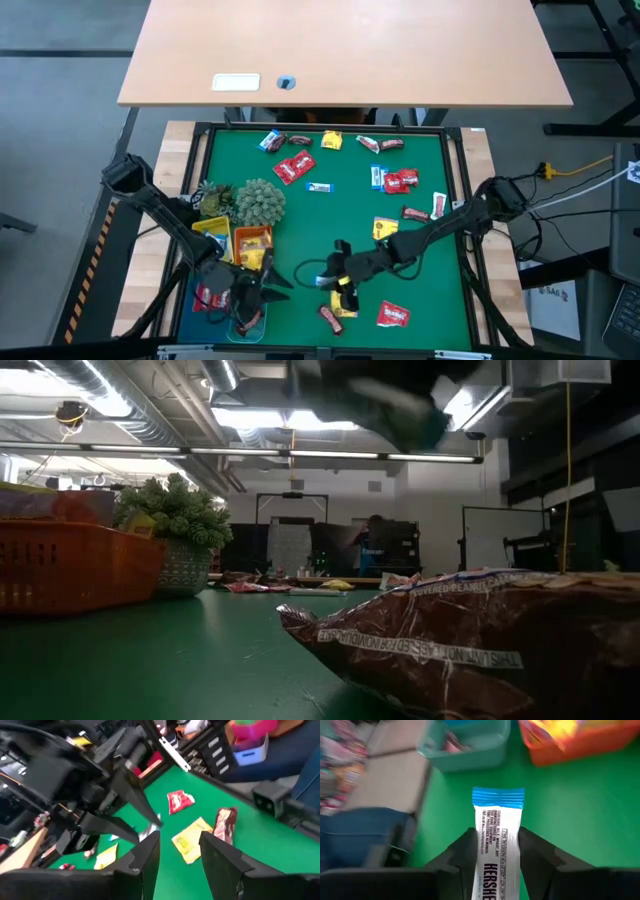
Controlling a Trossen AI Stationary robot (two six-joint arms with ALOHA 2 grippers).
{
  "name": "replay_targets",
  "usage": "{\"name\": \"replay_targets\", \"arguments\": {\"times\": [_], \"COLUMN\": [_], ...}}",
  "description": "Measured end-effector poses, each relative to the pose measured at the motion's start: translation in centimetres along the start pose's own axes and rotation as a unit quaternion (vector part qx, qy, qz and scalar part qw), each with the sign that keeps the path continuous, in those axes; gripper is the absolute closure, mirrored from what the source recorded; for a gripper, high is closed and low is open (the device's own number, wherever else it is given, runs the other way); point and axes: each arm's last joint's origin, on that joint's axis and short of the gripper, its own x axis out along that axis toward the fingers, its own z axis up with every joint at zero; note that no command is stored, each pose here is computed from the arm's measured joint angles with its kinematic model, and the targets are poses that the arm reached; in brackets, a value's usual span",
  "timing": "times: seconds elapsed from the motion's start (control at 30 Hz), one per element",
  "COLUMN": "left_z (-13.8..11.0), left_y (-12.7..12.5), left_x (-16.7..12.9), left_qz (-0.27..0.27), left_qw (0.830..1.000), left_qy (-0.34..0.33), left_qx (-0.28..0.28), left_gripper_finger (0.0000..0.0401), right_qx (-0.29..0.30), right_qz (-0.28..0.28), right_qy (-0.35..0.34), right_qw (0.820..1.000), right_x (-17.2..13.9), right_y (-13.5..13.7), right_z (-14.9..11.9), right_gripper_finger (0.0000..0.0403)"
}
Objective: Sort candy
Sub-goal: Put the white chocolate into the yellow basket
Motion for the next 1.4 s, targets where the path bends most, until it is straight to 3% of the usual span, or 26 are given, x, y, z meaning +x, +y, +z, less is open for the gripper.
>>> {"name": "replay_targets", "arguments": {"times": [0.13,0.3,0.7,1.07,1.4], "left_z": [-0.7,-0.9,-0.7,-1.1,-1.0], "left_y": [0.1,0.8,2.6,3.4,3.8], "left_x": [0.7,1.1,2.0,2.4,2.5], "left_qz": [0.004,0.018,-0.014,-0.020,-0.015], "left_qw": [1.000,1.000,0.999,0.998,0.998], "left_qy": [0.014,0.015,-0.051,-0.053,-0.057], "left_qx": [0.027,0.020,-0.011,-0.014,-0.018], "left_gripper_finger": [0.0267,0.0267,0.0267,0.0267,0.0267], "right_qx": [0.007,0.010,0.009,0.014,0.014], "right_qz": [0.063,0.097,0.103,0.062,0.068], "right_qy": [-0.021,-0.044,-0.068,-0.090,-0.106], "right_qw": [0.998,0.994,0.992,0.994,0.992], "right_x": [0.0,-0.1,-0.2,-0.3,-0.3], "right_y": [-0.3,-0.3,0.0,-0.2,-0.1], "right_z": [1.1,1.9,2.3,2.4,2.7], "right_gripper_finger": [0.0277,0.0276,0.0276,0.0276,0.0276]}}
